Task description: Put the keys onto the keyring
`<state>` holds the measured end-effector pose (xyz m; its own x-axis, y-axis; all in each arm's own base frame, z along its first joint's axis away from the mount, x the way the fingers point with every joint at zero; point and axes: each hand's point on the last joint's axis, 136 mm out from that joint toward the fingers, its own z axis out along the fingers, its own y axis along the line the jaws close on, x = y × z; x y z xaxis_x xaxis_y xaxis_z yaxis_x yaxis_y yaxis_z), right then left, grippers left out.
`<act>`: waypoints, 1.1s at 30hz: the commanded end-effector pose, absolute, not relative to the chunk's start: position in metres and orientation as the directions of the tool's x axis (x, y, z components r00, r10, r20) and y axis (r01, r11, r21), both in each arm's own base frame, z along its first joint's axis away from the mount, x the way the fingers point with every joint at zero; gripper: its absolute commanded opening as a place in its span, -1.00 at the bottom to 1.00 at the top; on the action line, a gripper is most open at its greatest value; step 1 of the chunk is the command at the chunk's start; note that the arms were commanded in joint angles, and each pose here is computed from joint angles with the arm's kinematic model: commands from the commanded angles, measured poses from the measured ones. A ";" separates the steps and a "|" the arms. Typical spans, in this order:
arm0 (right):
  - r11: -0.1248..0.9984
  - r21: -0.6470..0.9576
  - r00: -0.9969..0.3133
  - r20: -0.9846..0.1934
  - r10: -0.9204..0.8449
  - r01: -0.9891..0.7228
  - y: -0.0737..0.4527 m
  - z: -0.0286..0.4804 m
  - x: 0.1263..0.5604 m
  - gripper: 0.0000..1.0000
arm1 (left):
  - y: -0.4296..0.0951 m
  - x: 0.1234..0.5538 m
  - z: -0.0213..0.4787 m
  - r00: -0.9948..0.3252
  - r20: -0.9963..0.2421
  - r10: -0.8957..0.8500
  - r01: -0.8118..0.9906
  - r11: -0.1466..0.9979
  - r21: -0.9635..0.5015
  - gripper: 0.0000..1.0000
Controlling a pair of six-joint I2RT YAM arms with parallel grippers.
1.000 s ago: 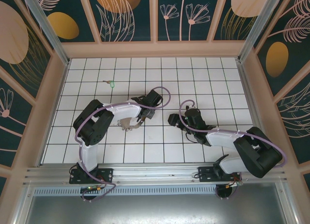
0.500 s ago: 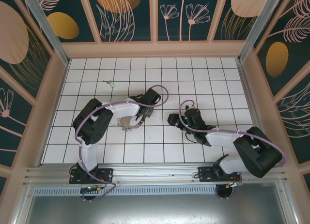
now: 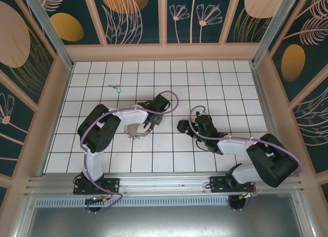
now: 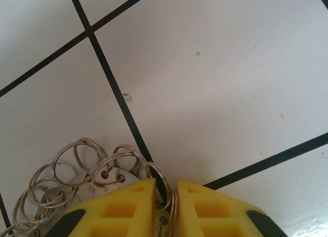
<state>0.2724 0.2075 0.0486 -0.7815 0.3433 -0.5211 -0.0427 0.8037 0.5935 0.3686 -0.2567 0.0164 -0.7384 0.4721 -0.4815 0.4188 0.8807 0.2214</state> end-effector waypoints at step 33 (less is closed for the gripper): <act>0.597 0.587 -0.514 -0.798 0.314 -0.547 0.201 0.243 0.284 0.25 | -0.331 0.307 0.290 -0.241 -0.955 0.172 0.820 0.562 -0.106 -1.00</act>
<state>0.2960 0.1899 0.2133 -0.5512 0.3569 -0.7542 -0.4254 0.6574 0.6220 0.3210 -0.3173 0.2552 -0.3446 0.2443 -0.9064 0.7328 0.6735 -0.0971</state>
